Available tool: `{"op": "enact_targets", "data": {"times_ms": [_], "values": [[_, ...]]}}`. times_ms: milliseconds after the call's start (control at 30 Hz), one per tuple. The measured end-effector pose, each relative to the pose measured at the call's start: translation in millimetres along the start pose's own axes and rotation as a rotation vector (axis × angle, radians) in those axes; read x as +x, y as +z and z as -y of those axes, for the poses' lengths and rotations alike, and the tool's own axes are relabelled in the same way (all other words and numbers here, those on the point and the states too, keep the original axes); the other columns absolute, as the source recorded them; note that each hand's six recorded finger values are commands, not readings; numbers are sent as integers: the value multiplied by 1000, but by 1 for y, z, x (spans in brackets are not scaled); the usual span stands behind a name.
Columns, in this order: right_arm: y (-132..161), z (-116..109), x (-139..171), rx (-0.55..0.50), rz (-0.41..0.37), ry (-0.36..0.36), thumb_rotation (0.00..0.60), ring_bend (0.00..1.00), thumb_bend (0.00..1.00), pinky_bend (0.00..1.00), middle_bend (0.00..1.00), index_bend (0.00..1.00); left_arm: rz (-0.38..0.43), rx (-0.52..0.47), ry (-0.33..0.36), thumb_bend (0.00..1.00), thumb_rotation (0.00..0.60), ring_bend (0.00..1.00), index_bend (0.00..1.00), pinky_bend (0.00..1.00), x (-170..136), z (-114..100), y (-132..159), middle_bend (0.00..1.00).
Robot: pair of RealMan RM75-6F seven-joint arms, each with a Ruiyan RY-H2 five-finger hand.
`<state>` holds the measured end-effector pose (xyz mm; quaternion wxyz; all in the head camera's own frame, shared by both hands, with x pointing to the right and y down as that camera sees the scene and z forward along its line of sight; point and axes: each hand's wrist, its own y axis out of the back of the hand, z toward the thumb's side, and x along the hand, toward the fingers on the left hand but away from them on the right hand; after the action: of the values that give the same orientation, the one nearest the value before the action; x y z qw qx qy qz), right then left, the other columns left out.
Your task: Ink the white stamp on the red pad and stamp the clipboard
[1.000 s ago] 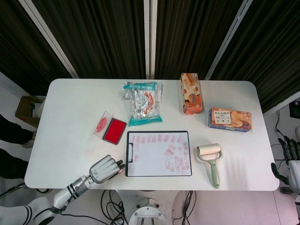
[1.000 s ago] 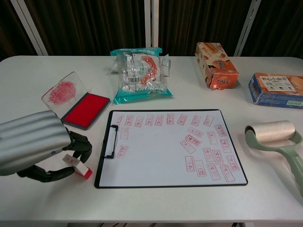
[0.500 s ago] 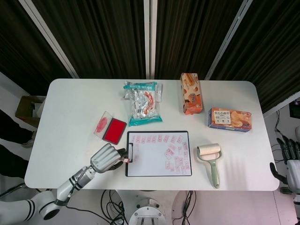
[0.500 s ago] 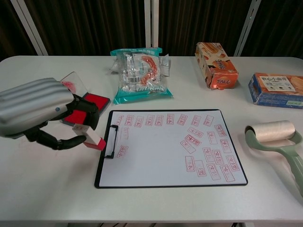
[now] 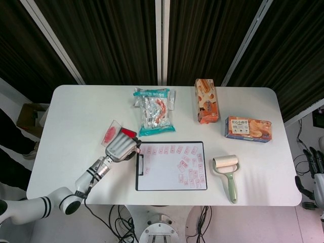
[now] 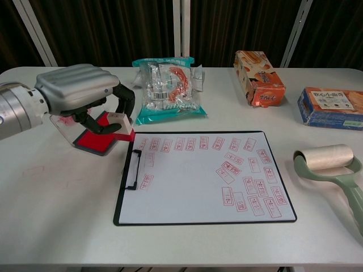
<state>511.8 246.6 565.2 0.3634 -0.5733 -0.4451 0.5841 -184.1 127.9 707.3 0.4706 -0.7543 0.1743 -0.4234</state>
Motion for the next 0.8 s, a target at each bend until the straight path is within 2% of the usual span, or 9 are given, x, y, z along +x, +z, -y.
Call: {"op": "enact_targets", "data": {"times_ms": [333, 800], "values": [[1, 1, -1, 4, -4, 5, 600, 0, 319, 0, 0, 0, -54, 26, -63, 448, 600, 992, 694, 1000, 7, 13, -31, 701], [4, 2, -1, 13, -2, 11, 600, 0, 319, 0, 0, 0, -63, 9, -41, 453, 600, 993, 694, 1000, 10, 20, -47, 701]]}}
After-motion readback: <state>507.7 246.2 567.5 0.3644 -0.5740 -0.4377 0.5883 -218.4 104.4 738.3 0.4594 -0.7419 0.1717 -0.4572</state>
